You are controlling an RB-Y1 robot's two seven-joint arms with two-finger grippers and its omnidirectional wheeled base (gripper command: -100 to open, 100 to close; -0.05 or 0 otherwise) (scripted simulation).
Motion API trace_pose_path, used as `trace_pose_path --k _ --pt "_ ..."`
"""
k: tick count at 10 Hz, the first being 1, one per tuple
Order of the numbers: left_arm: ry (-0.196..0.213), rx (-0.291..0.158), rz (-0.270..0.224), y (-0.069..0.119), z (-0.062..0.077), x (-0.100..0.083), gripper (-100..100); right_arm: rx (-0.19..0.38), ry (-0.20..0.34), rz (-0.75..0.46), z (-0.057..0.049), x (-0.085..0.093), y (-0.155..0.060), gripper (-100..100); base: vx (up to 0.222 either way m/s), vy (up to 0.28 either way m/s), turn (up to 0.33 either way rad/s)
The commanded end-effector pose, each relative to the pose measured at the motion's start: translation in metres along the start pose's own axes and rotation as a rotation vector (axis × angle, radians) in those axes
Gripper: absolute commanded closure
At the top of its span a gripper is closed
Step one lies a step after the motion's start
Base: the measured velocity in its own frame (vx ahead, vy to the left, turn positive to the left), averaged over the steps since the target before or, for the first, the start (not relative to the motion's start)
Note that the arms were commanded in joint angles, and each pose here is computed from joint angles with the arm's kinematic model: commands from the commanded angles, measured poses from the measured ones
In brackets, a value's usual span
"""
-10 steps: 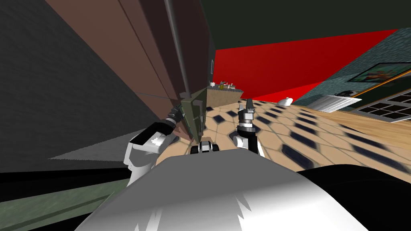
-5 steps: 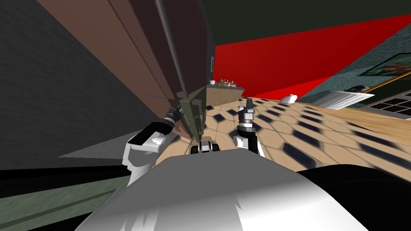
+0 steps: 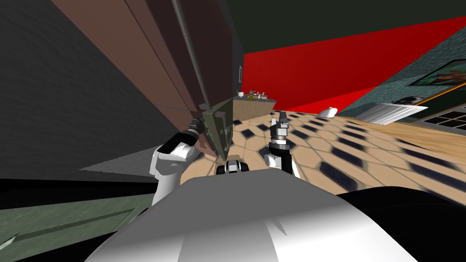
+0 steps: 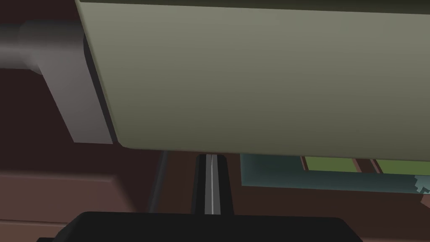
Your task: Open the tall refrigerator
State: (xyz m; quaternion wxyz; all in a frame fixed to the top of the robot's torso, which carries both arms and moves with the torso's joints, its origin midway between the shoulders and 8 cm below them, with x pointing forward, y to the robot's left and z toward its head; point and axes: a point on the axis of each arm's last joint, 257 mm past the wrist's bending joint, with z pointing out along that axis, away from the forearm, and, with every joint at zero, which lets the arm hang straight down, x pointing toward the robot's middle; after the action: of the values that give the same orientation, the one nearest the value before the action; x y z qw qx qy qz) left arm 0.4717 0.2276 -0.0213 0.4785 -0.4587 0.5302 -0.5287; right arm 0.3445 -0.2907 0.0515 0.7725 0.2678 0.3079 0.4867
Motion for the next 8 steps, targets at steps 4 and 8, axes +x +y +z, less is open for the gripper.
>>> trace_pose_path --k 4,8 --pt "-0.088 0.054 0.016 -0.01 0.042 -0.039 100 0.0 0.0 0.0 0.0 0.0 0.0 0 -0.089 -0.102 0.039" --pt "-0.169 0.098 0.031 -0.021 0.062 -0.073 100 0.0 0.0 0.0 0.0 0.0 0.0 0 -0.077 -0.066 0.015"
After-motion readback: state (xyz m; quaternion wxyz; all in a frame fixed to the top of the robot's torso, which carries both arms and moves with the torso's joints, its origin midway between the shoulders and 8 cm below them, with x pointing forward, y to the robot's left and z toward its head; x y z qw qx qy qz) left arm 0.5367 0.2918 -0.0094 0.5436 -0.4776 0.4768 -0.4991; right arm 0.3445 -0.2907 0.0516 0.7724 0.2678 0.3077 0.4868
